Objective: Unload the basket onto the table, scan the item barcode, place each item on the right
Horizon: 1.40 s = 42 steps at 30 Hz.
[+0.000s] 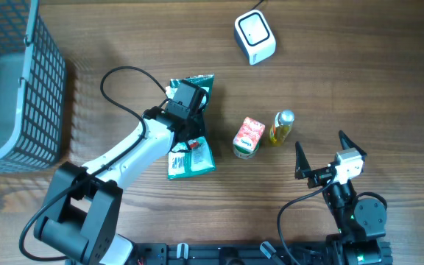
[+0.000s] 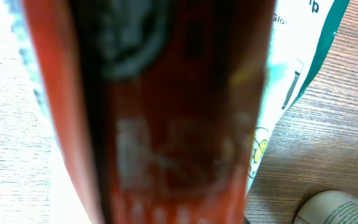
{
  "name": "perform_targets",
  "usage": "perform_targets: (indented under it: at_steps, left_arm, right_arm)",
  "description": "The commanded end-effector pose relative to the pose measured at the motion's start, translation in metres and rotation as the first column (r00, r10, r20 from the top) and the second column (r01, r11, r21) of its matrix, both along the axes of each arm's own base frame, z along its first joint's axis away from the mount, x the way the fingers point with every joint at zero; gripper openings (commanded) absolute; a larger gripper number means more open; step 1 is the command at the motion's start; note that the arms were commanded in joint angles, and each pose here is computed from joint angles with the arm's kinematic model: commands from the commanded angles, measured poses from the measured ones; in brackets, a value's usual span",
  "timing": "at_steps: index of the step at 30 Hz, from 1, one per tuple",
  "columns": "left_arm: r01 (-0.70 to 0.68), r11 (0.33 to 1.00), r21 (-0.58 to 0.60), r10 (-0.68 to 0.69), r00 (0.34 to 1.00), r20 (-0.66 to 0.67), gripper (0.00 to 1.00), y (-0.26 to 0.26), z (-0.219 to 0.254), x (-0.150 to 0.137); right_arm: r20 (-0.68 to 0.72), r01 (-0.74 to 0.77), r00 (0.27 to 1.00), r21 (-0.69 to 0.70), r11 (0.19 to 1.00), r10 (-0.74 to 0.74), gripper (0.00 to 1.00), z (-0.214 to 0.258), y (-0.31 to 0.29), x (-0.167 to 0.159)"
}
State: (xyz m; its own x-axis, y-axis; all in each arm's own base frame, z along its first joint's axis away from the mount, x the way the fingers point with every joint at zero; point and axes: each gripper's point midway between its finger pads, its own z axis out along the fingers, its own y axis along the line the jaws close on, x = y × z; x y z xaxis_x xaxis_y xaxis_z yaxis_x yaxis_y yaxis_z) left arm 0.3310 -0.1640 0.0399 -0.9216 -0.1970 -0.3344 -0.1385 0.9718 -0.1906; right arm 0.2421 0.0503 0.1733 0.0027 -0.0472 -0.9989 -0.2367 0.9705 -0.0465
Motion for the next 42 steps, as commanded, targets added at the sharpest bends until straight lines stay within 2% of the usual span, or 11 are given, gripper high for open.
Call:
perform_targets:
  at_steps: [1, 14, 20, 22, 25, 28, 33, 42]
  left_arm:
    - [-0.001, 1.0, -0.004, 0.001, 1.0, -0.01, 0.06, -0.003, -0.004, -0.002]
    - [0.055, 0.998, 0.034, -0.056, 0.998, 0.03, 0.04, -0.022, -0.003, -0.008]
    - [-0.077, 0.996, 0.045, 0.076, 0.997, 0.033, 0.04, -0.012, -0.007, -0.005]
    - [-0.14, 0.985, 0.1, 0.134, 0.989, 0.063, 0.04, 0.002, -0.006, -0.002]
    - [-0.165, 0.976, 0.144, 0.153, 0.984, 0.091, 0.05, 0.012, -0.004, 0.0]
    - [-0.138, 0.974, 0.179, 0.121, 0.987, 0.106, 0.04, 0.015, -0.003, 0.002]
    - [-0.107, 0.939, 0.328, 0.053, 0.984, 0.169, 0.04, 0.036, 0.005, 0.011]
    - [-0.089, 0.931, 0.353, 0.037, 0.988, 0.15, 0.08, 0.042, 0.004, 0.008]
  right_arm:
    - [0.005, 0.002, 1.0, -0.004, 1.0, -0.002, 1.0, 0.001, -0.001, 0.0]
    - [0.005, 0.002, 1.0, -0.004, 1.0, -0.002, 1.0, 0.001, -0.001, 0.0]
    - [0.005, 0.002, 1.0, -0.004, 1.0, -0.002, 1.0, 0.001, -0.001, 0.0]
    - [0.005, 0.002, 1.0, -0.004, 1.0, -0.002, 1.0, 0.001, -0.001, 0.0]
    - [0.005, 0.002, 1.0, -0.004, 1.0, -0.002, 1.0, 0.001, -0.001, 0.0]
    - [0.005, 0.002, 1.0, -0.004, 1.0, -0.002, 1.0, 0.001, -0.001, 0.0]
    - [0.005, 0.002, 1.0, -0.004, 1.0, -0.002, 1.0, 0.001, -0.001, 0.0]
    - [0.005, 0.002, 1.0, -0.004, 1.0, -0.002, 1.0, 0.001, -0.001, 0.0]
